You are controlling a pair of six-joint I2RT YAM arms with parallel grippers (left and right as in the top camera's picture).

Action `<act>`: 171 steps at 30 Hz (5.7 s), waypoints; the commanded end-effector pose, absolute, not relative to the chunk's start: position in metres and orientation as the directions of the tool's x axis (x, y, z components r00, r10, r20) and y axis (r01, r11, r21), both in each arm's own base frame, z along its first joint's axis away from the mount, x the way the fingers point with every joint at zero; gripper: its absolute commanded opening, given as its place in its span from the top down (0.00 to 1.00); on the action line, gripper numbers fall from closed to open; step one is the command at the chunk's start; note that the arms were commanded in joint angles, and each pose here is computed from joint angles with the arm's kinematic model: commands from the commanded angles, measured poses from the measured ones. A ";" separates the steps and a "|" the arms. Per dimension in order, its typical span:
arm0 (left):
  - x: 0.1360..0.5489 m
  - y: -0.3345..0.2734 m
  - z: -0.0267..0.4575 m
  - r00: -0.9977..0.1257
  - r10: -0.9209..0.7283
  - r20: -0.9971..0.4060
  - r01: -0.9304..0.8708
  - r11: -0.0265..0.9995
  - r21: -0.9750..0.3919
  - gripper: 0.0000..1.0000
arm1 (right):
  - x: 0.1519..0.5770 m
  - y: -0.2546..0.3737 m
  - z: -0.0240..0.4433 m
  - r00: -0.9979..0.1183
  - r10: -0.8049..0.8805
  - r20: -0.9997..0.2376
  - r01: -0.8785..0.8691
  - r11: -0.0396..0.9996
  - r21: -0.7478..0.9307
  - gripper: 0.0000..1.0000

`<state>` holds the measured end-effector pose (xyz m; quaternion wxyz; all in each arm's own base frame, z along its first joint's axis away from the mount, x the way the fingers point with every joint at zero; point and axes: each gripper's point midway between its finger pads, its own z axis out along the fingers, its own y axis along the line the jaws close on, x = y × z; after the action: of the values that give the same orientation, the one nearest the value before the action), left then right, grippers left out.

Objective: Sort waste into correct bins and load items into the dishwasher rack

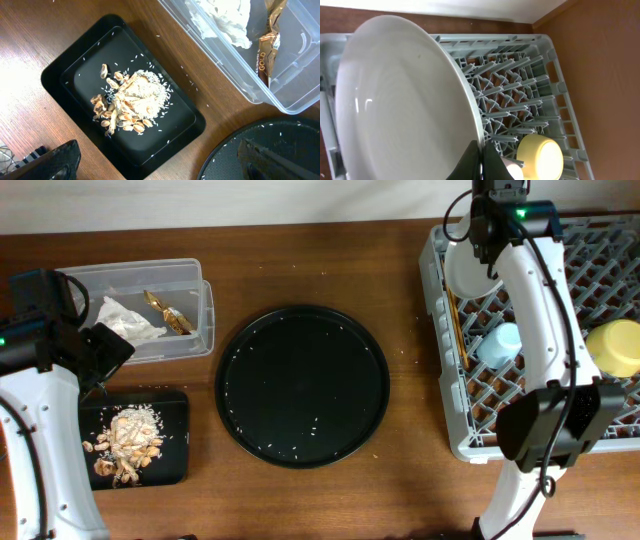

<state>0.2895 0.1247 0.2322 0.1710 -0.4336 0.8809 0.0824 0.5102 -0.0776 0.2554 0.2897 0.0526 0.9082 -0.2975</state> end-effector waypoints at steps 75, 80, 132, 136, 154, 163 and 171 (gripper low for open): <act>0.287 0.126 0.232 -0.564 -0.736 -0.374 -0.795 0.607 0.005 0.01 | 0.239 0.031 0.212 0.115 0.157 -0.981 -0.252 0.960 0.124 0.02; 0.287 0.126 0.232 -0.564 -0.736 -0.374 -0.795 0.607 0.005 0.01 | 0.244 0.013 0.193 0.070 0.017 -0.997 -0.138 0.990 0.007 0.02; 0.219 0.049 0.138 -0.664 -0.446 -0.600 -0.479 0.870 -0.117 0.01 | 0.245 -0.010 0.159 -0.064 0.024 -0.998 -0.001 1.000 0.024 0.02; 0.229 0.024 0.128 -0.536 -0.362 -0.763 -0.280 0.928 -0.244 0.01 | 0.245 -0.010 0.159 -0.064 0.024 -0.998 -0.001 1.000 0.024 0.02; 0.246 0.004 0.168 -0.034 -0.244 -0.969 0.012 0.969 -0.245 0.01 | 0.245 -0.010 0.159 -0.064 0.024 -0.998 -0.001 1.000 0.024 0.02; 0.246 0.016 0.178 0.021 -0.215 -0.976 -0.048 0.975 -0.215 0.01 | 0.245 -0.010 0.159 -0.064 0.024 -0.998 -0.001 1.000 0.024 0.02; 0.245 0.024 0.157 -0.056 -0.216 -0.975 -0.109 0.972 -0.209 0.01 | 0.245 -0.010 0.159 -0.064 0.024 -0.998 -0.001 1.000 0.024 0.02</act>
<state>0.2450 0.0211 0.1591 0.6782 -0.1123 0.7244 -0.0511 0.2457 -0.0074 0.1619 0.6859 0.0048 0.7275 0.0160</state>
